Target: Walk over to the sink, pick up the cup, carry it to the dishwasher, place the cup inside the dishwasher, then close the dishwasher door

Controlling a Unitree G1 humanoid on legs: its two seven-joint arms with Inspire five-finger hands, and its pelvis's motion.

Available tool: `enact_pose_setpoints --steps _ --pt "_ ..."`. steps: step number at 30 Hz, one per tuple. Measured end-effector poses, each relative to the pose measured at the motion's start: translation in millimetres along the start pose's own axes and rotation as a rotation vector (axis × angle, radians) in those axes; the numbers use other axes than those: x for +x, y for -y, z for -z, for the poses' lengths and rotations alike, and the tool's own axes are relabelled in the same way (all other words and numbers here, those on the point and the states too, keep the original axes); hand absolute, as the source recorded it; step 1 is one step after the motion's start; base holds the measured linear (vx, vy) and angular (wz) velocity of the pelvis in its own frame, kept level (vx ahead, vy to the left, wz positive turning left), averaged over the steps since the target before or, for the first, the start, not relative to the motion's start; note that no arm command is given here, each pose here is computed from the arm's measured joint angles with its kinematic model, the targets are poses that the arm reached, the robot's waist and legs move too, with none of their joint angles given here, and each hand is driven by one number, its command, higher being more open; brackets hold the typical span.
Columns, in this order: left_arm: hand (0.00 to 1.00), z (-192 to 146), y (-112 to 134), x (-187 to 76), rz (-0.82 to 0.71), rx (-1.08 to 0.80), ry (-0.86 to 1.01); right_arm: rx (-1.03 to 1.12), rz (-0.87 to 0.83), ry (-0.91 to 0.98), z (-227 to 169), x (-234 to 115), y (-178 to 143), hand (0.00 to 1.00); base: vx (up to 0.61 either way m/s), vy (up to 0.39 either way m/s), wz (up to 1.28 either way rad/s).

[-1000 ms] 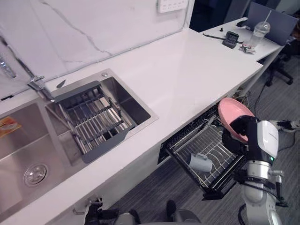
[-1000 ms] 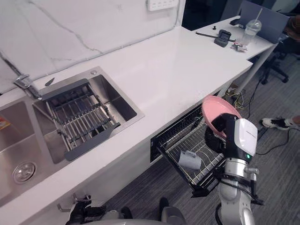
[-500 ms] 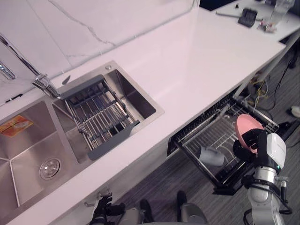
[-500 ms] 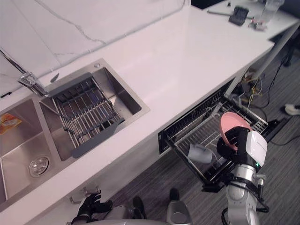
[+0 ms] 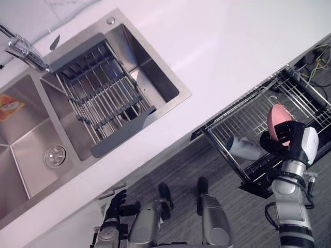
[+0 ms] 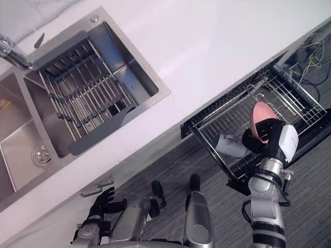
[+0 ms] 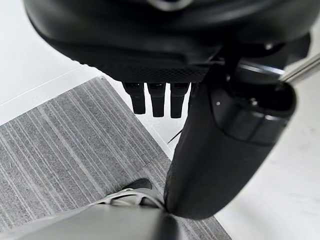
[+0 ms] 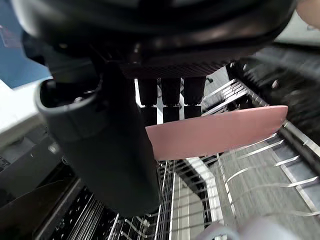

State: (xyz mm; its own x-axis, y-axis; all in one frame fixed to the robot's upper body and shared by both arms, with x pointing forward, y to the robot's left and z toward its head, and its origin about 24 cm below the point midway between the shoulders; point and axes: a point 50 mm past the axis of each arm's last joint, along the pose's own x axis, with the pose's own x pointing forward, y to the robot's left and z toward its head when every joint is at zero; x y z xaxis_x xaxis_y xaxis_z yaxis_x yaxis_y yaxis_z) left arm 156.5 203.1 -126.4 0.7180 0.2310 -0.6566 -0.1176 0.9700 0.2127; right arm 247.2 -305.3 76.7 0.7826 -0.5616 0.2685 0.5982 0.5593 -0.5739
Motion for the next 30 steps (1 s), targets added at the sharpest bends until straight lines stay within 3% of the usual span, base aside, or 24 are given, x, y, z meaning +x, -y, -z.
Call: enact_pose_setpoints --steps 4,11,12,30 --pt "0.9 -12 6 4 0.019 0.005 0.035 0.033 0.005 0.0 -6 15 -3 0.3 0.02 0.009 0.05" --pt "0.9 -35 37 5 0.108 -0.012 0.125 0.065 -0.013 -0.044 -2 22 -10 0.3 0.02 0.017 0.03" --pt "0.9 -36 39 5 0.111 -0.018 0.127 0.087 -0.016 -0.064 -1 24 -13 0.9 0.02 0.005 -0.04" --pt "0.9 -49 58 5 0.141 -0.073 0.148 0.157 0.01 -0.079 -5 29 -12 0.9 0.0 0.0 0.0"
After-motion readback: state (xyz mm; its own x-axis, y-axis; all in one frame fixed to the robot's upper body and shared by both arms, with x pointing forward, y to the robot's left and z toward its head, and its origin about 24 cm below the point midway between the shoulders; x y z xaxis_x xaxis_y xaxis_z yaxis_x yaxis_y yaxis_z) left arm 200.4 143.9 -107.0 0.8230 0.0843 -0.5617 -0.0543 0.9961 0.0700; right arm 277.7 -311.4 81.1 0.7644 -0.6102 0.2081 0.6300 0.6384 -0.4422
